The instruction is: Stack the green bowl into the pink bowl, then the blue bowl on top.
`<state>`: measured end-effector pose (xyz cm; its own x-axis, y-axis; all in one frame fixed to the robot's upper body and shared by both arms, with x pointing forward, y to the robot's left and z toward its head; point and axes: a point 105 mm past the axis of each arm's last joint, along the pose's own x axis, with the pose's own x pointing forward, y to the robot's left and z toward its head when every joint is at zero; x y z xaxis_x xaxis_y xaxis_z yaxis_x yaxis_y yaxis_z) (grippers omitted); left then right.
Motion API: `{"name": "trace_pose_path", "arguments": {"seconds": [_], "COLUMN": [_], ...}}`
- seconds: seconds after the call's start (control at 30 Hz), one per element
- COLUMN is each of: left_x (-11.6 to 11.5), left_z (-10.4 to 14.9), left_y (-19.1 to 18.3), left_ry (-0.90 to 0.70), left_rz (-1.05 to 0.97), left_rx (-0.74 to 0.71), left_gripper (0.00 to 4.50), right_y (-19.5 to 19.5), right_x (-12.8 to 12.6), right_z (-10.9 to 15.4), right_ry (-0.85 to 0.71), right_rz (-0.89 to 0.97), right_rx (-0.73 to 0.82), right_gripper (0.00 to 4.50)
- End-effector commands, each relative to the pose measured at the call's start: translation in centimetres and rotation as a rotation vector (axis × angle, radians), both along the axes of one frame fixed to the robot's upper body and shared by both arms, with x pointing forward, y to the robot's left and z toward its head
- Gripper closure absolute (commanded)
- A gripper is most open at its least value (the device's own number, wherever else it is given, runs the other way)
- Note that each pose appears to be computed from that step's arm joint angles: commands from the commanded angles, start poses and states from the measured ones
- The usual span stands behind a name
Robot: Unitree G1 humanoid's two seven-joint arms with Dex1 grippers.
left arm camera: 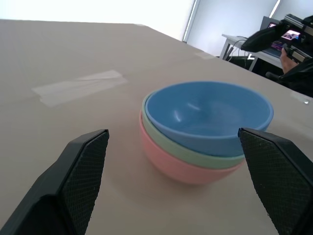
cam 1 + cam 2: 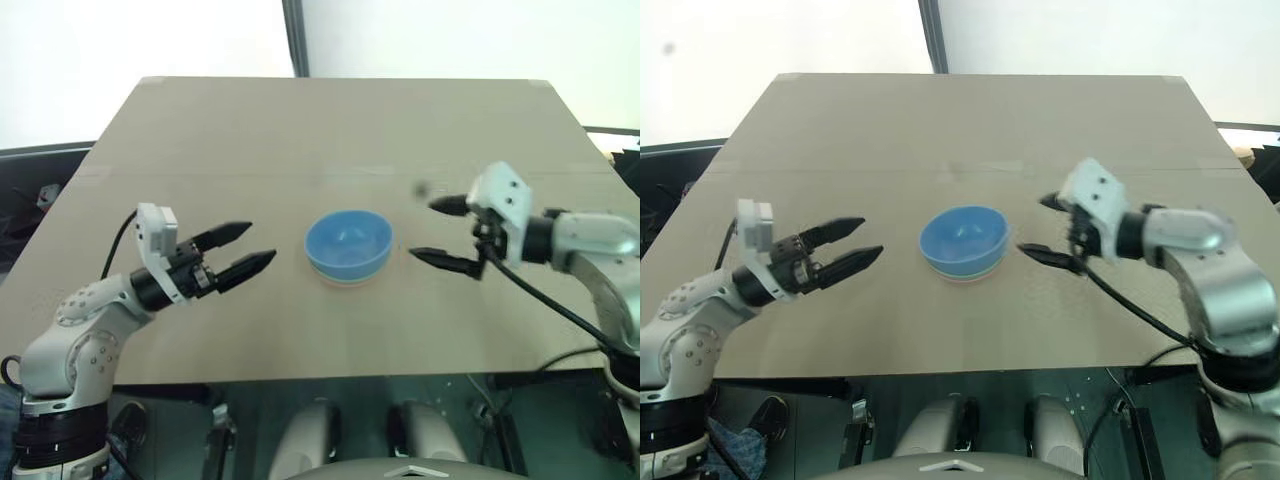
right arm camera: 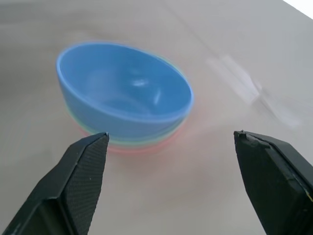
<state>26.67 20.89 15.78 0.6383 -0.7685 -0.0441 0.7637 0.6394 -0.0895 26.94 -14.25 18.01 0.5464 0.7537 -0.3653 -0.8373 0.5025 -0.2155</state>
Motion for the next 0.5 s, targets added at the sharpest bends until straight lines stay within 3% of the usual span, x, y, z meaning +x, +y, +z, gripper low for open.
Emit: {"name": "trace_pose_path", "arguments": {"seconds": [0.03,0.23,0.5], "left_x": [-0.9,-1.8,-2.3], "left_z": [-0.9,-2.5,-2.8], "left_y": [0.5,1.7,2.2], "left_ry": [-0.010,0.032,0.006], "left_rz": [0.028,0.078,0.100], "left_rx": [0.101,0.132,0.171], "left_gripper": [0.00,0.00,0.00], "right_y": [-2.6,-6.8,-7.6], "right_x": [-2.2,-4.8,-6.1], "right_z": [0.1,-2.1,-3.5], "right_ry": [-0.111,-0.083,-0.079], "right_rz": [-0.019,-0.081,-0.068], "right_rx": [0.023,0.079,0.168], "right_gripper": [0.21,0.21,0.21]}}
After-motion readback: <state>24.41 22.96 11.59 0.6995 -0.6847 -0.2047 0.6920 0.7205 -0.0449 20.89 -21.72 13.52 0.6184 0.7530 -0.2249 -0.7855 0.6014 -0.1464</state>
